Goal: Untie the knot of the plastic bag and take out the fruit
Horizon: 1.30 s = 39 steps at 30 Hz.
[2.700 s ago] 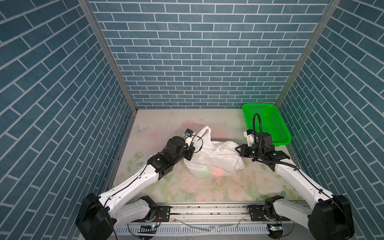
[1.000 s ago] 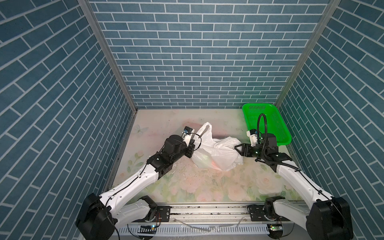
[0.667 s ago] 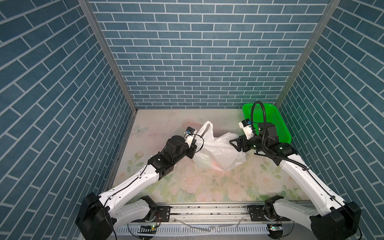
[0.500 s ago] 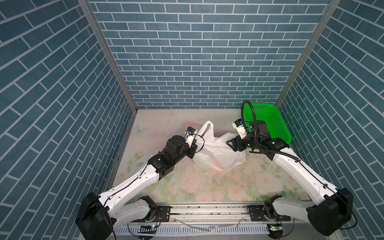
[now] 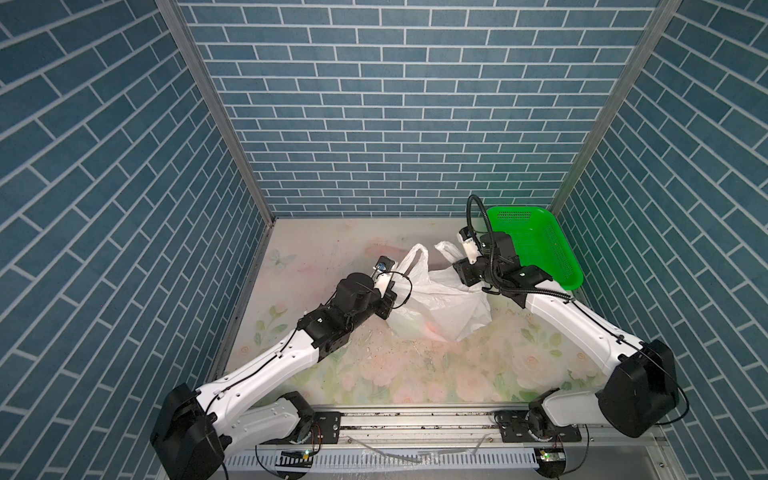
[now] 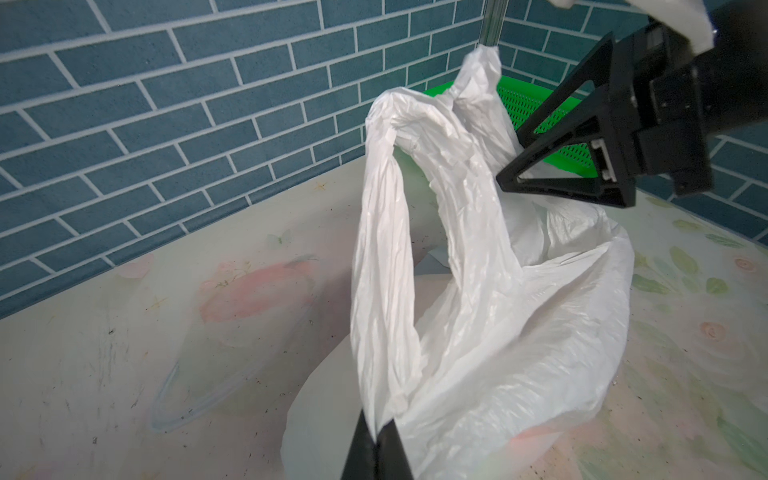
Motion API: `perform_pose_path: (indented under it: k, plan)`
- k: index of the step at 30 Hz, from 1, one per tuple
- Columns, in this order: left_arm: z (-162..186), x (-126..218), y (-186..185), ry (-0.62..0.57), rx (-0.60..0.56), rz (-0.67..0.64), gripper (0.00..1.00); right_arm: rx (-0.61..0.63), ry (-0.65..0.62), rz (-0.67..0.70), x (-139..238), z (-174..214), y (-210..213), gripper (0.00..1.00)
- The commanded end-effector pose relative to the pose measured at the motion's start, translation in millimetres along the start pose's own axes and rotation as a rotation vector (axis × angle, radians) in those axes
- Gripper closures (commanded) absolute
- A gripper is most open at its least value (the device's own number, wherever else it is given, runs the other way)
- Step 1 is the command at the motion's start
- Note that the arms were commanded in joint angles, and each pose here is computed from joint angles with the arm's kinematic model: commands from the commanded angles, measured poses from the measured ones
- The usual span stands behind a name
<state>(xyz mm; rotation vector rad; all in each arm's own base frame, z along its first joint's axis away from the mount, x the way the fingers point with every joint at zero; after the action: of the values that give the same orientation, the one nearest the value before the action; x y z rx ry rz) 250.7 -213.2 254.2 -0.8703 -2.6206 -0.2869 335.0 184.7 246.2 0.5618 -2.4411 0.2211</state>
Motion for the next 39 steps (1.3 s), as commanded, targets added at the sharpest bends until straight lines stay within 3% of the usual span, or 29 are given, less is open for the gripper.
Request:
perform_pose_path:
  k: [1, 6, 13, 15, 18, 22, 23, 24, 32, 39]
  plan:
    - [-5.7, 7.6, 0.9, -0.015, -0.011, -0.011, 1.0, -0.027, -0.109, 0.124, 0.7, -34.0, -23.0, 0.63]
    - [0.5, 10.8, 3.0, -0.001, -0.016, -0.027, 1.0, -0.12, -0.086, 0.177, 4.4, -26.6, -50.3, 0.98]
    - [4.2, 15.2, 4.9, -0.001, 0.0, -0.039, 0.98, -0.17, -0.07, 0.157, 33.5, -10.2, -59.2, 1.0]
    - [0.6, 15.3, 5.8, 0.008, 0.008, -0.046, 0.8, -0.186, -0.092, 0.1, 45.3, -11.4, -50.9, 1.0]
    - [-6.8, 14.2, 7.3, 0.033, 0.03, -0.063, 0.42, -0.192, -0.107, 0.052, 61.6, -11.6, -38.2, 1.0]
    - [-24.5, 14.5, -3.4, 0.028, 0.028, -0.064, 0.21, -0.196, -0.116, 0.025, 78.5, -9.0, -23.4, 1.0]
    - [-29.9, 14.6, -8.3, 0.021, 0.022, -0.07, 0.08, -0.203, -0.116, 0.016, 81.4, -7.1, -20.0, 1.0]
    - [-34.4, 14.6, -11.9, 0.016, 0.022, -0.075, 0.02, -0.205, -0.115, 0.009, 83.7, -5.5, -17.2, 1.0]
    - [-67.5, -6.3, -21.9, -0.004, 0.163, -0.197, 0.0, -0.224, -0.121, -0.026, 93.7, 13.4, -2.2, 1.0]
    - [-76.4, -32.3, -39.0, 0.04, 0.161, -0.179, 0.08, -0.232, -0.135, -0.031, 101.0, 22.3, 2.9, 1.0]
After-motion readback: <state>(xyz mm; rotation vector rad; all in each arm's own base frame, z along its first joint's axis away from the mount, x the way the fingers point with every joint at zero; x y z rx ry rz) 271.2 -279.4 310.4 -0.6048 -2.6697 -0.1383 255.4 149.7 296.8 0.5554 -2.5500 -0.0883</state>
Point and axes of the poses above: each gripper's point midway between its finger pads, its own x axis back along the fingers, its own y axis along the line the jaws close on, z = x × y, the point moved 5 cm from there along x, back along the fingers, and after that the axes turned 4 degrees about -x, right-handed, at the moved point
